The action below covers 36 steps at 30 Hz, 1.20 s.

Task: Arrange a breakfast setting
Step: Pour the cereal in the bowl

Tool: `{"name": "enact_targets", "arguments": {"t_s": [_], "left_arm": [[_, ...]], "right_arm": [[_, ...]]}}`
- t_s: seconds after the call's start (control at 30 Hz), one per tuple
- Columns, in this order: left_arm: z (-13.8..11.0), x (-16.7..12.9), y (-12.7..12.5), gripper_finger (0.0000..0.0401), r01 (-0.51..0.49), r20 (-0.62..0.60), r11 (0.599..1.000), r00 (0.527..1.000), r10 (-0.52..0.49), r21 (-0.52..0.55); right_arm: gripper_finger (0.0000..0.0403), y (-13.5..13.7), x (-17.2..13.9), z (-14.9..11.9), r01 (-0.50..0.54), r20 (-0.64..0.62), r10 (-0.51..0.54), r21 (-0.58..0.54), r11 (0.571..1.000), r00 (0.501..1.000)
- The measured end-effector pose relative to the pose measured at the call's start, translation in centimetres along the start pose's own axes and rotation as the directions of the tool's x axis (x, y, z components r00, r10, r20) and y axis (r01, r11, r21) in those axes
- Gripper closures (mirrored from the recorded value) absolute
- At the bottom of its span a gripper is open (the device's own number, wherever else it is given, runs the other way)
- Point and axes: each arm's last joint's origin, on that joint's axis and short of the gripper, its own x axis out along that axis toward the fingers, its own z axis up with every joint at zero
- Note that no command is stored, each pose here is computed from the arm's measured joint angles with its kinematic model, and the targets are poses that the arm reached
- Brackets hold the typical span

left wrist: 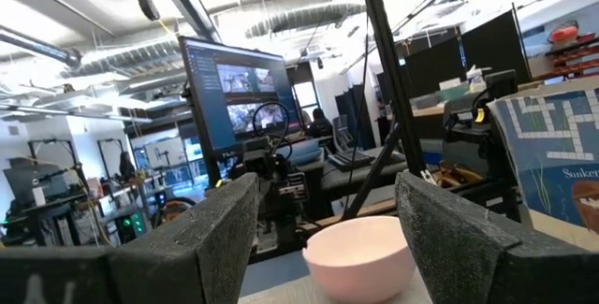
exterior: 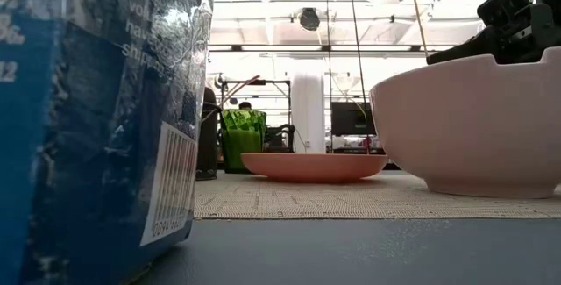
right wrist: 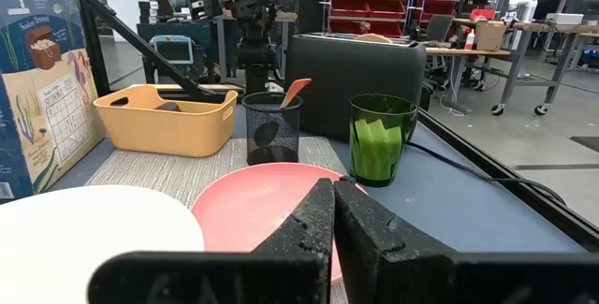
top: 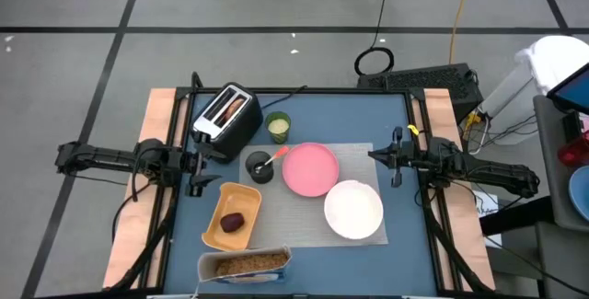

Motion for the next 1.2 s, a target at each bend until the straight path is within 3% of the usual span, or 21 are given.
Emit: {"name": "enact_targets", "arguments": {"t_s": [0.77, 0.97, 1.2], "left_arm": [[0.45, -0.01, 0.10, 0.0140, -0.010, 0.045, 1.000, 0.999, 0.010, -0.019], [0.67, -0.02, 0.16, 0.0097, -0.016, 0.068, 1.000, 0.998, 0.018, -0.019], [0.85, -0.07, 0.56, 0.0029, -0.141, 0.067, 0.990, 0.988, 0.142, -0.021]], "right_arm": [[0.0401, 0.00, 0.00, -0.01, 0.000, -0.001, 0.000, 0.000, 1.000, 1.000], [0.0401, 0.00, 0.00, -0.01, 0.000, -0.001, 0.000, 0.000, 1.000, 1.000], [0.0401, 0.00, 0.00, -0.01, 0.000, -0.001, 0.000, 0.000, 1.000, 1.000]]}}
